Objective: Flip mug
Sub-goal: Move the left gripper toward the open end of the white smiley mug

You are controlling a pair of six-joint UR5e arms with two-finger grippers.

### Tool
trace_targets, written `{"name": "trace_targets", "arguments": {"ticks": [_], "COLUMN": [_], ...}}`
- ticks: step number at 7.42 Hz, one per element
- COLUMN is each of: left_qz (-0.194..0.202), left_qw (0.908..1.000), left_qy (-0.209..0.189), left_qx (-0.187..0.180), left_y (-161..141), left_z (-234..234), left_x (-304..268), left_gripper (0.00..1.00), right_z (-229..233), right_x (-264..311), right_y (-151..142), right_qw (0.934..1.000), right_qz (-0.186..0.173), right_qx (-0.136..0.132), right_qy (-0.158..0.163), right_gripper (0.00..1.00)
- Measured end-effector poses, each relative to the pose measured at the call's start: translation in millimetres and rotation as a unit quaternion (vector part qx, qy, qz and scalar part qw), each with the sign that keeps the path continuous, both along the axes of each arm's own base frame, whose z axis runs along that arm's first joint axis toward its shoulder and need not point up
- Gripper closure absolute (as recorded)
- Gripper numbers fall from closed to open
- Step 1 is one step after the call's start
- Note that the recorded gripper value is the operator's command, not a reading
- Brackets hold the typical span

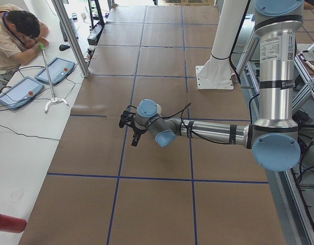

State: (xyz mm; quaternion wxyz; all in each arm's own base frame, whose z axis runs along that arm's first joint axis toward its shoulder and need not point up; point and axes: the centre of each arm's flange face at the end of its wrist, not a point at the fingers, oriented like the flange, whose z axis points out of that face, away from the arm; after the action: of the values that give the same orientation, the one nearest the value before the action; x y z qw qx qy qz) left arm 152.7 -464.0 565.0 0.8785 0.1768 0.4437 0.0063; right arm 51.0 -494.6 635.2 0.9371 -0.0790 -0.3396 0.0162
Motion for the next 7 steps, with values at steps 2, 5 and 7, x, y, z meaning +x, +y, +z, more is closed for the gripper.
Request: {"name": "trace_targets", "arguments": {"ticks": [2,5,7], "left_qz": [-0.034,-0.043,-0.051], "left_qw": [0.9967,0.9746,0.9604], "left_qy": [0.073,0.22,0.273], "left_qx": [-0.005,0.002,0.017], "left_y": [31,62,63], "left_z": [-17,-40,-23], "left_x": [40,69,96], "left_gripper": [0.0,0.0,0.0], "right_z": [0,0,0], "right_x": [0,0,0], "right_y": [0,0,0], "right_qw": [1.0,1.0,1.0], "right_qz": [0.0,0.0,0.0], "right_qx": [0.0,0.0,0.0], "right_qy": [0.0,0.0,0.0], "right_gripper": [0.0,0.0,0.0]}}
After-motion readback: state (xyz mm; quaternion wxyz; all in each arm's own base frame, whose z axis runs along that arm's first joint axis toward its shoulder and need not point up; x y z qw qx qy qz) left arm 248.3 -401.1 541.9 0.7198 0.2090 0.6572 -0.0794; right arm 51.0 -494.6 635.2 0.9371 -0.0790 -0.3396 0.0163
